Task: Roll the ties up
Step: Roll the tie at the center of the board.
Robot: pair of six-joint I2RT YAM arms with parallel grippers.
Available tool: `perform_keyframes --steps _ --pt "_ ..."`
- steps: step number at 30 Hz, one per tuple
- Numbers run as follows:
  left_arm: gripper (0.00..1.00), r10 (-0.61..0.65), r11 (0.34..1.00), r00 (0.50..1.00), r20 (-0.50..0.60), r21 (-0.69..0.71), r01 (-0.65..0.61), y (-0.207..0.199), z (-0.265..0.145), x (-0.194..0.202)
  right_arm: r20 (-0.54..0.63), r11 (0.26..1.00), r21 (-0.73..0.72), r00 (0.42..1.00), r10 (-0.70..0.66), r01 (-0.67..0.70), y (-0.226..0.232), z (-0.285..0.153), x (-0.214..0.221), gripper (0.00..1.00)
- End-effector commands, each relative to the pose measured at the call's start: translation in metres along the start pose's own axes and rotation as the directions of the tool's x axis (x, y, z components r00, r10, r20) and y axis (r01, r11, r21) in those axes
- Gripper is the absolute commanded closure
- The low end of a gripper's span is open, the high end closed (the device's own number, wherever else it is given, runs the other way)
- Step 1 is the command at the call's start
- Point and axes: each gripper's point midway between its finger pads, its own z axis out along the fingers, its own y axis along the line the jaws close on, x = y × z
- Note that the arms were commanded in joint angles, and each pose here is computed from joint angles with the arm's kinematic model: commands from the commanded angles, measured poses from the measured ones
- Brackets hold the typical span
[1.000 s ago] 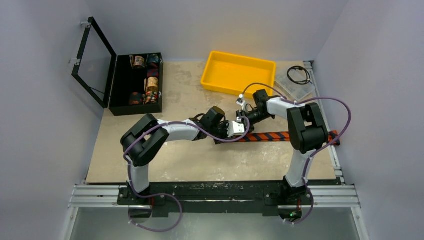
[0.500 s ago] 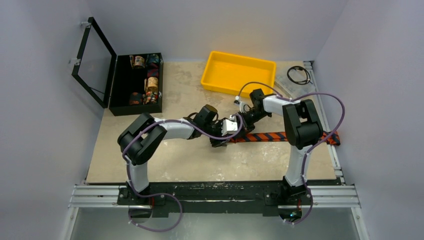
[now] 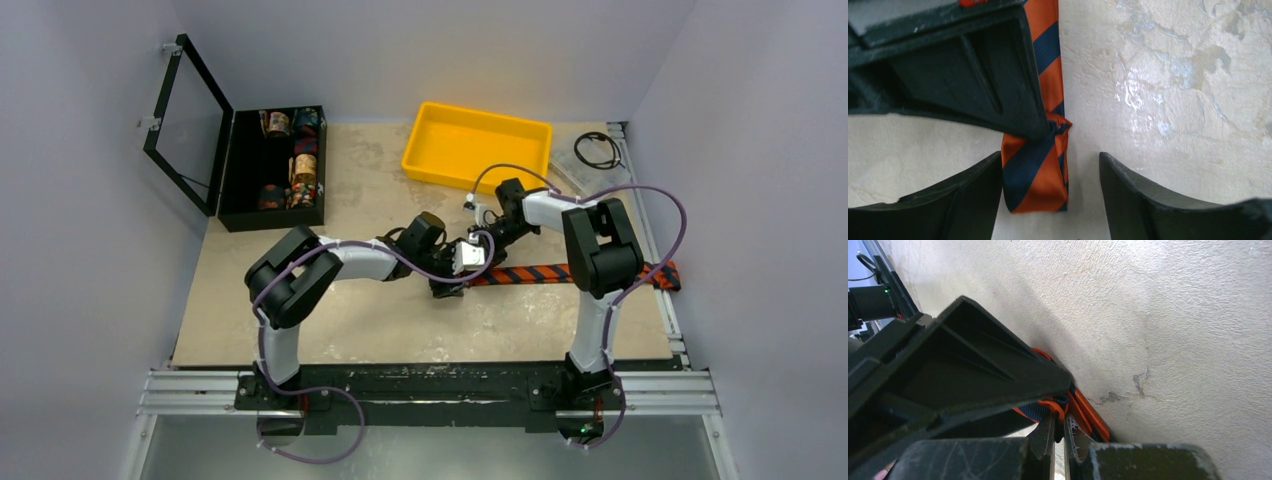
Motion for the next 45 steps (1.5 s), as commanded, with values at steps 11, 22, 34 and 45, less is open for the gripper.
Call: perform_keyframes --steps 11,22,34,45 --pt "0.7 0.048 0.999 0.991 -0.125 -0.011 -0.05 -0.017 -0.007 0.042 0.085 0.996 -0.083 0.996 -0.017 0.024 0.026 -0.034 -0.019 0.6" --pt "0.71 -0.103 0.993 0.99 -0.096 -0.065 0.097 -0.006 -0.008 0.039 0.046 0.996 0.034 0.995 0.086 -0.087 -0.022 -0.016 0.016 0.74" --pt "0.66 -0.147 0.978 0.987 -0.056 -0.156 0.137 0.009 -0.024 0.032 0.025 0.984 0.122 0.991 0.128 -0.13 -0.046 -0.009 0.021 0.74" --pt "0.6 -0.168 0.976 0.974 -0.149 -0.161 0.144 0.003 -0.021 0.061 0.132 0.986 -0.14 0.985 0.112 -0.094 0.038 -0.032 -0.021 0.55"
